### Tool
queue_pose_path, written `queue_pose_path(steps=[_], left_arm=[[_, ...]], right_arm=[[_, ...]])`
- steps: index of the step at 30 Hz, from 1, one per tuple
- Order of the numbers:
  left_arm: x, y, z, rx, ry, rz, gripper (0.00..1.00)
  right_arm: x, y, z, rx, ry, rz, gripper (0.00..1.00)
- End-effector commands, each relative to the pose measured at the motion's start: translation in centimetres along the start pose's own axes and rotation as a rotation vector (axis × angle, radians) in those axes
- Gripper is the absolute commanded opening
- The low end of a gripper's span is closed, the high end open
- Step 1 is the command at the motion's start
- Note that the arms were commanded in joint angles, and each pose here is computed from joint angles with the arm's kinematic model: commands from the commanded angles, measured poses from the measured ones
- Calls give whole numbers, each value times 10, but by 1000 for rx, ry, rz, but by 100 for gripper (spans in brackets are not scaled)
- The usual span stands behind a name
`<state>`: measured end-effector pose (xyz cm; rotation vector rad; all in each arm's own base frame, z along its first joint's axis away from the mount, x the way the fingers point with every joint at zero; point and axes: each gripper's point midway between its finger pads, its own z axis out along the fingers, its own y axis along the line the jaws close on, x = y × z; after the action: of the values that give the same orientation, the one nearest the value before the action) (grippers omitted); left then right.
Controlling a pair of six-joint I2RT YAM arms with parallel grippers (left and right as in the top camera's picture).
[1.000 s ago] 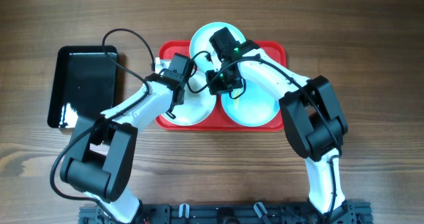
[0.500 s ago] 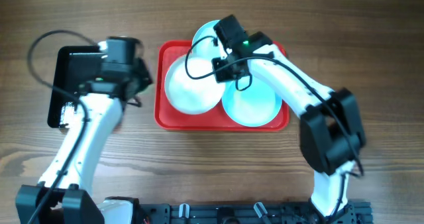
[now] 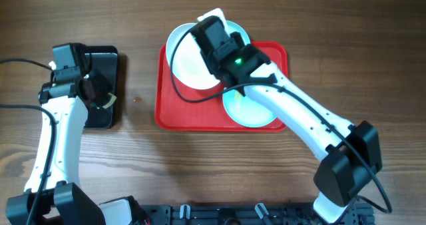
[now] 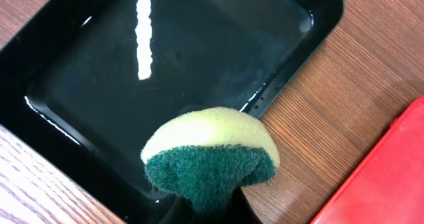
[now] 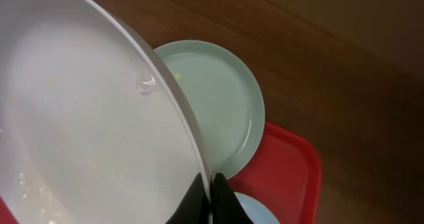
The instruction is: Clean dirty plates on tray and stack at the side
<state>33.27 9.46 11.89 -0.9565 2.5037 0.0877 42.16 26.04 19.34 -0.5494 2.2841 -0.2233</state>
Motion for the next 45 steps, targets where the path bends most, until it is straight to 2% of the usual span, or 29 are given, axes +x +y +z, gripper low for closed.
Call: queue_pose_path(steps=[1,6,11,15,25,28,31,32,33,35,37,40,45], left_arm=[[1,2,2,3,6,9,4],[-1,1,4,8,-5,15,5],[-2,0,4,10,-9,14,5],[-2,0,4,10,-9,14,5],[-2,0,4,11,-9,14,5],[-2,0,4,11,-9,14,5],[-2,0,4,11,-9,14,6],[-2,0,4,10,-9,14,6],[-2,0,4,11,-8,14,6],[-2,0,4,11,-8,14,6],[-2,0,4,11,-8,14,6],[-1,-1,4,18,-4,15,6],[1,-3,4,29,5,15,6]], right_arm=[[-26,-6,-23,127,-91,-232,4],[-53,16,-47,216,-198,-472,4],[-65,32,-66,290,-234,-723,5],[-70,41,-78,335,-248,-825,4],[-79,43,-87,367,-286,-765,4],[-78,40,-85,358,-292,-684,4],[-69,36,-66,246,-291,-449,4],[-58,42,-53,149,-262,-424,4],[-36,52,-32,-49,-191,-371,4],[-16,56,-14,-310,-90,-148,4],[-6,43,-5,-456,-7,32,4],[9,-17,16,-536,91,282,4],[54,-154,47,-420,165,588,4]])
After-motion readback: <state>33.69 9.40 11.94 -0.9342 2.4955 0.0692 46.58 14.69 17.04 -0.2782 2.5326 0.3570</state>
